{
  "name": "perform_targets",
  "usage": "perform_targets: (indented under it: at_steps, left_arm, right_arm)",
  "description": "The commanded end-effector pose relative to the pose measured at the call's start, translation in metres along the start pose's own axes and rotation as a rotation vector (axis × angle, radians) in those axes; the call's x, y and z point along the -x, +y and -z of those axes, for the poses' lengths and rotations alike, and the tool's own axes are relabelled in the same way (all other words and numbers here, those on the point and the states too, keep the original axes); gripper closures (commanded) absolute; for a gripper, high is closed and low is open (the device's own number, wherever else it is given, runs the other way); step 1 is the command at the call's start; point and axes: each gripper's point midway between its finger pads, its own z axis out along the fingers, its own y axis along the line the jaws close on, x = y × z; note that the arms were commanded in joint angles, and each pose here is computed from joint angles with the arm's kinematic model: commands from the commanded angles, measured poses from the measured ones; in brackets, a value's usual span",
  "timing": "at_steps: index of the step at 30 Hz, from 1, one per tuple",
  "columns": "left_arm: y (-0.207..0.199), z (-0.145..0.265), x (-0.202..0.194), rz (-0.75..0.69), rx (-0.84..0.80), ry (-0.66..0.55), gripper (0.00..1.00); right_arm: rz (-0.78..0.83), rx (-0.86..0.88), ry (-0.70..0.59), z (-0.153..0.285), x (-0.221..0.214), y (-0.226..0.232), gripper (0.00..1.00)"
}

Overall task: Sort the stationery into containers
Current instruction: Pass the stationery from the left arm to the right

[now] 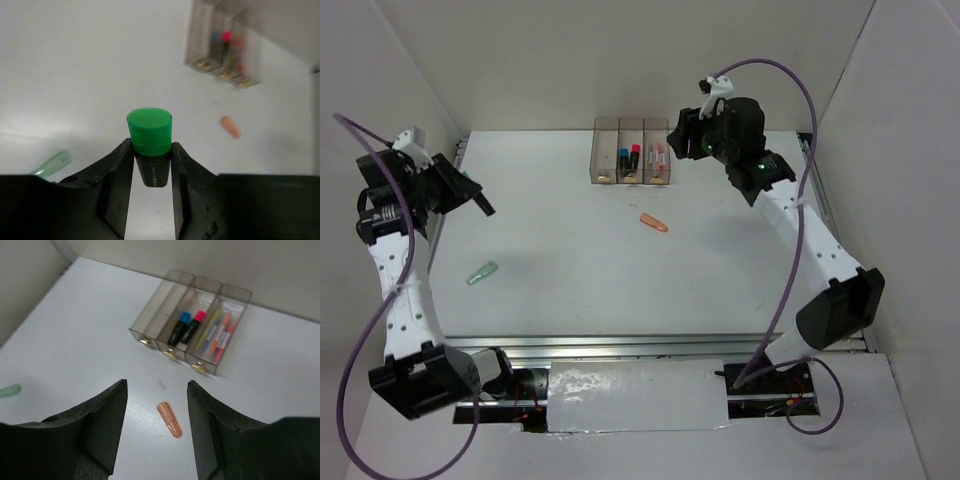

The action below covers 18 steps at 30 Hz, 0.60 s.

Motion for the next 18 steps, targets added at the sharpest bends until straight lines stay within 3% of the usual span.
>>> perform_targets:
  at_steps: [1, 2, 5, 9, 14, 18]
  left_arm:
    - [-0.081, 0.022, 0.03, 0.251, -0.318, -0.107, 1.0]
    - [-0.104, 0.035, 0.034, 0.318, -0.387, -0.12, 1.0]
    - [-0.136, 0.056, 0.05, 0.339, -0.499, -0.214, 1.0]
    - [-0.169, 0.07, 0.05, 0.468, -0.618, -0.2, 1.0]
    - [-0.194, 0.077, 0.043, 0.632, -0.755, -0.133, 1.0]
    - [-0.197, 0.081, 0.033, 0.707, -0.765, -0.105, 1.0]
  right_arm:
    - [0.088, 0.216, -0.083, 0.051, 0.032, 0.062, 0.42]
    - [0.113, 0.266, -0.111, 0.068, 0.037, 0.083, 0.42]
    - [0.195, 0.371, -0.155, 0.1, 0.039, 0.126, 0.42]
    - [0.235, 0.497, -0.19, 0.125, 0.031, 0.18, 0.42]
    - [0.165, 0.59, -0.167, 0.123, 0.032, 0.233, 0.42]
    - [0.126, 0.586, -0.156, 0.103, 0.036, 0.259, 0.42]
